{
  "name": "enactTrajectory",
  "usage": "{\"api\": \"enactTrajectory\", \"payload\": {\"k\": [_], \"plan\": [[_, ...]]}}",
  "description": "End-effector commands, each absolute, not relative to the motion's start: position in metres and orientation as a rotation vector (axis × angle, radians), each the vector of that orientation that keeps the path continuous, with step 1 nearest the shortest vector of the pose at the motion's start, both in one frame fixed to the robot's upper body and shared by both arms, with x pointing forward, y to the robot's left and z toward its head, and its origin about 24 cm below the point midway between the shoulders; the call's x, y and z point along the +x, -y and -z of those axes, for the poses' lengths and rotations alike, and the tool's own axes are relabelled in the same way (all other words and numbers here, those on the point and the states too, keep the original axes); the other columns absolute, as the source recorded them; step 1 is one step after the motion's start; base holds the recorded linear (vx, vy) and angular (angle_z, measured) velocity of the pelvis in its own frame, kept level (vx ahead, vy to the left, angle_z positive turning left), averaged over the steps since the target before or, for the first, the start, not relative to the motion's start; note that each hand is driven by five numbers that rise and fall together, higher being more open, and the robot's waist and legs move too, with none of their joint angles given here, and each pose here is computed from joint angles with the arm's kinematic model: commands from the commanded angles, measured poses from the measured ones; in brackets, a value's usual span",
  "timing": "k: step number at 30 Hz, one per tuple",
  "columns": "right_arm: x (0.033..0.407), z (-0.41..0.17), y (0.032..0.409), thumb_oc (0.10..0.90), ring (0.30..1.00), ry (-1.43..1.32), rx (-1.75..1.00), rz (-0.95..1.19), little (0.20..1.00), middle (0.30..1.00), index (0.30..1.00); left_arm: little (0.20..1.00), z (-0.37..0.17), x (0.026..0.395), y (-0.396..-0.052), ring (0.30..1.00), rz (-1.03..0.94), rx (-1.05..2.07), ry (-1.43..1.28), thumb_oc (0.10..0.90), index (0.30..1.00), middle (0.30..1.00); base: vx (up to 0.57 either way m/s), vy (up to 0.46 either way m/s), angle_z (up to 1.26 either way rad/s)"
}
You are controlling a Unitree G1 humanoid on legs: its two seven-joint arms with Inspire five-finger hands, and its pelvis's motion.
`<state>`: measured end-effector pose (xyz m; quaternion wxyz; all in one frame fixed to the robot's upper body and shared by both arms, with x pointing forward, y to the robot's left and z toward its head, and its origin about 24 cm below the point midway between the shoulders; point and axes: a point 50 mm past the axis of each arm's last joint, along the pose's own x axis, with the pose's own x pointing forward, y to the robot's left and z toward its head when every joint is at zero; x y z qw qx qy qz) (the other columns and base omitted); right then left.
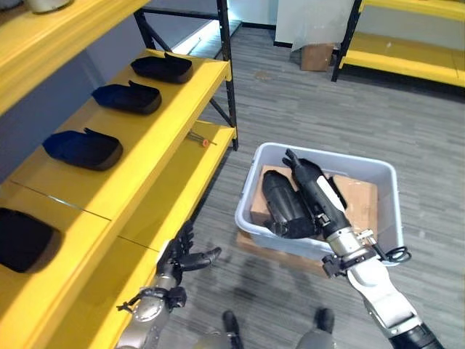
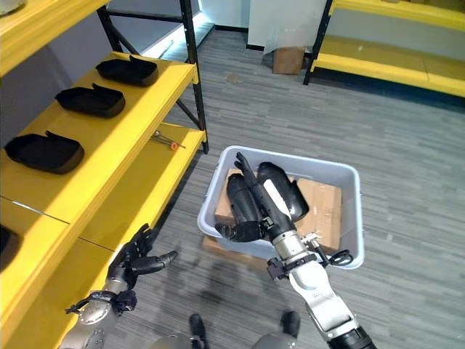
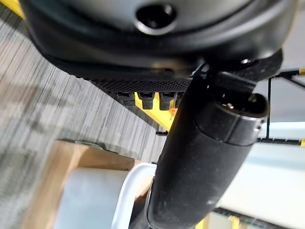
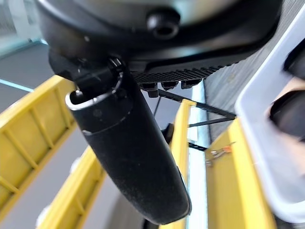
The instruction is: Move parts from the plastic box to the shelf.
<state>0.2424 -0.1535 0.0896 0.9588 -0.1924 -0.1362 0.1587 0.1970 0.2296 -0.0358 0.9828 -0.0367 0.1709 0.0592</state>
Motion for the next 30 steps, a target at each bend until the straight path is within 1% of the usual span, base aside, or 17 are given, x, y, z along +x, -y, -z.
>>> {"api": "enactTrajectory", "payload": {"k": [1, 6, 11, 15, 18, 20, 24, 27, 30], "plan": [[0.245, -0.144, 0.158, 0.9, 1.0, 0.559, -0.387, -0.278, 1.0, 1.0, 1.0, 1.0, 0.006, 0.21, -0.223, 1.0, -0.059, -0.079, -0.159, 0.9, 1.0, 1.0, 0.15, -0.27, -0.43], [0.244, -0.143, 0.169, 0.9, 1.0, 0.544, -0.39, -0.242, 1.0, 1.0, 1.0, 1.0, 0.009, 0.21, -0.218, 1.0, -0.042, -0.097, -0.174, 0.9, 1.0, 1.0, 0.06, -0.205, -0.26], [0.235, -0.14, 0.189, 0.9, 1.0, 0.526, -0.438, -0.152, 1.0, 1.0, 1.0, 1.0, 0.009, 0.217, -0.205, 1.0, 0.014, -0.101, -0.172, 0.9, 1.0, 1.0, 0.06, -0.23, 0.09], [0.234, -0.144, 0.196, 0.9, 1.0, 0.537, -0.454, -0.128, 1.0, 1.0, 1.0, 1.0, 0.012, 0.215, -0.205, 1.0, -0.003, -0.115, -0.186, 0.9, 1.0, 1.0, 0.04, -0.233, 0.09], [0.236, -0.148, 0.199, 0.9, 1.0, 0.554, -0.496, -0.114, 1.0, 1.0, 1.0, 1.0, 0.011, 0.212, -0.207, 1.0, -0.008, -0.126, -0.182, 0.9, 1.0, 1.0, 0.1, 0.04, -0.31], [0.24, -0.151, 0.208, 0.9, 1.0, 0.563, -0.586, -0.064, 1.0, 1.0, 1.0, 1.0, 0.009, 0.212, -0.207, 1.0, 0.008, -0.116, -0.175, 0.9, 1.0, 1.0, 0.1, 0.137, 0.02], [0.243, -0.149, 0.213, 0.9, 1.0, 0.543, -0.67, -0.057, 1.0, 1.0, 1.0, 1.0, 0.011, 0.21, -0.209, 1.0, 0.01, -0.111, -0.182, 0.9, 1.0, 1.0, 0.12, 0.138, -0.31], [0.25, -0.146, 0.228, 0.9, 1.0, 0.492, -0.77, -0.012, 1.0, 1.0, 1.0, 1.0, 0.004, 0.214, -0.209, 1.0, 0.049, -0.098, -0.154, 0.9, 1.0, 1.0, 0.05, 0.247, -0.76], [0.258, -0.153, 0.231, 0.9, 1.0, 0.518, -0.847, 0.009, 1.0, 1.0, 1.0, 1.0, -0.003, 0.218, -0.211, 1.0, 0.057, -0.087, -0.128, 0.9, 1.0, 1.0, -0.09, 0.15, -0.22]]}}
